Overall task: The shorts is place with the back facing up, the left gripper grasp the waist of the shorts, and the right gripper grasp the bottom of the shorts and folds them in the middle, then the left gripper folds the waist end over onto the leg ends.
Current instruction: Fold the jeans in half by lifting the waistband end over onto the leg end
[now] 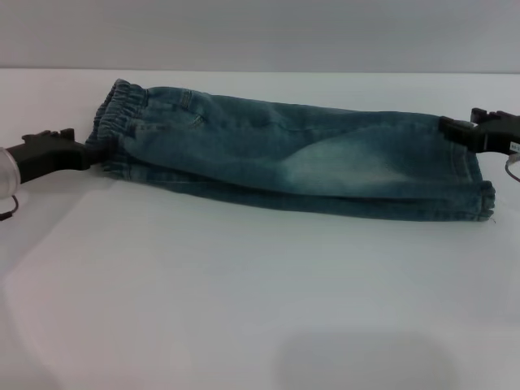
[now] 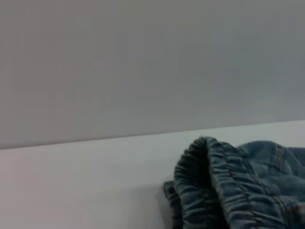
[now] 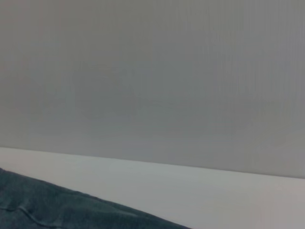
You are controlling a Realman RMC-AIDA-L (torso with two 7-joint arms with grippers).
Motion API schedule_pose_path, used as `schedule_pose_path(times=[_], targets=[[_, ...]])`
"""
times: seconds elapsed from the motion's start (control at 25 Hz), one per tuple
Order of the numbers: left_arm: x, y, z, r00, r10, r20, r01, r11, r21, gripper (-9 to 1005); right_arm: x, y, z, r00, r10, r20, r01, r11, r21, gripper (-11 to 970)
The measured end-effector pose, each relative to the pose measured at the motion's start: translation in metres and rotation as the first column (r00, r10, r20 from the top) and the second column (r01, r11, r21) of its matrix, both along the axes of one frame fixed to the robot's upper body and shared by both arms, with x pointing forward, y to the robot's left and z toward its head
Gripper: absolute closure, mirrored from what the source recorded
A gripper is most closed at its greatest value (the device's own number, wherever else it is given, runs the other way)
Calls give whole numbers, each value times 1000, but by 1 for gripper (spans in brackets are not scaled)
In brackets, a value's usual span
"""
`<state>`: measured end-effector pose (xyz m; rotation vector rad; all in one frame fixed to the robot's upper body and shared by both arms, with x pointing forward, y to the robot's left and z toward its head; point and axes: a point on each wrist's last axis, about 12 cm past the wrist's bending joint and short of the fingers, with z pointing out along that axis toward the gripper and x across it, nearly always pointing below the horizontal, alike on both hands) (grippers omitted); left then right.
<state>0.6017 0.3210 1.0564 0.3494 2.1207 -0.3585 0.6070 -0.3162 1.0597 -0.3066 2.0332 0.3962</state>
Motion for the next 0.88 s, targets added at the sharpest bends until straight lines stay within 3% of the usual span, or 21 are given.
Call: schedule_pose_path(times=[0.36, 0.88], targets=[[5, -17, -9, 999, -28, -21, 29, 999, 24, 194, 2, 0, 2, 1000, 1, 5, -1, 1000, -1, 325], [5, -18, -11, 999, -26, -23, 27, 999, 26, 207, 2, 1, 2, 1000, 6, 4, -6, 1000, -4, 325]])
